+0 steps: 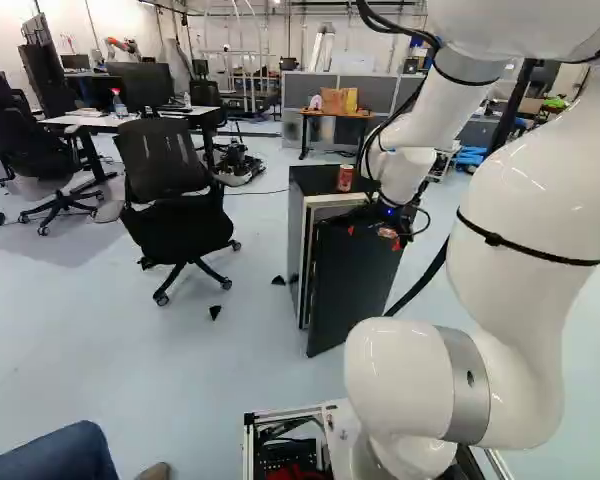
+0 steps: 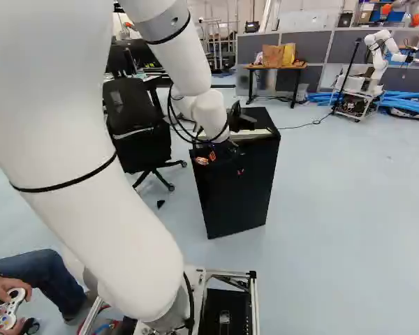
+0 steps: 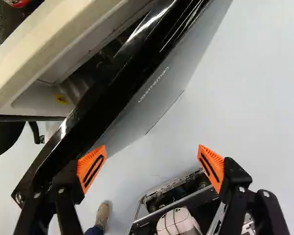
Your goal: Grab a drink from the fridge
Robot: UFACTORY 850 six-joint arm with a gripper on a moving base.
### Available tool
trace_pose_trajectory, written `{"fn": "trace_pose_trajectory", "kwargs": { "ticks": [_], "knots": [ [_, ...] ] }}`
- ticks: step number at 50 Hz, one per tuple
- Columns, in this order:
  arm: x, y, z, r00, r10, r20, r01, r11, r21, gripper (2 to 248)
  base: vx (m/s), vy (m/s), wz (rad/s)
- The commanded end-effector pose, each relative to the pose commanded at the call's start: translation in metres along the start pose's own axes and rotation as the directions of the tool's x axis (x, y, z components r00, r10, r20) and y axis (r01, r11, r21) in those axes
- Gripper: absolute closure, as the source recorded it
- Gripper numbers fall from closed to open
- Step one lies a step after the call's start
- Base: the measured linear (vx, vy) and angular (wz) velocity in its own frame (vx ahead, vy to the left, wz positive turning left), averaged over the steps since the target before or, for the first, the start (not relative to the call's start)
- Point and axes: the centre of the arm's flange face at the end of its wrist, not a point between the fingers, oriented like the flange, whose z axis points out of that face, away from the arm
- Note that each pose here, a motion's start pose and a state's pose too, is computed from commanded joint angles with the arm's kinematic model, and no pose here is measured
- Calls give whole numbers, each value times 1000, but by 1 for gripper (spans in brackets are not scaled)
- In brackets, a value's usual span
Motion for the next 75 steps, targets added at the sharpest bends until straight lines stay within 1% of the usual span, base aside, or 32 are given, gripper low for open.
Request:
{"fn": "trace_pose_trajectory", "kwargs": {
  "ticks": [35, 49, 56, 75],
  "knots": [
    [37, -32, 19, 999, -44, -11, 44, 999, 21, 3, 0, 0, 0],
    [48, -43, 25, 998, -58, -16, 59, 998, 28, 3, 0, 0, 0],
    [51, -46, 27, 998, -62, -18, 62, 998, 30, 3, 0, 0, 0],
    [51, -46, 27, 998, -62, -21, 62, 998, 30, 3, 0, 0, 0]
  ]
}}
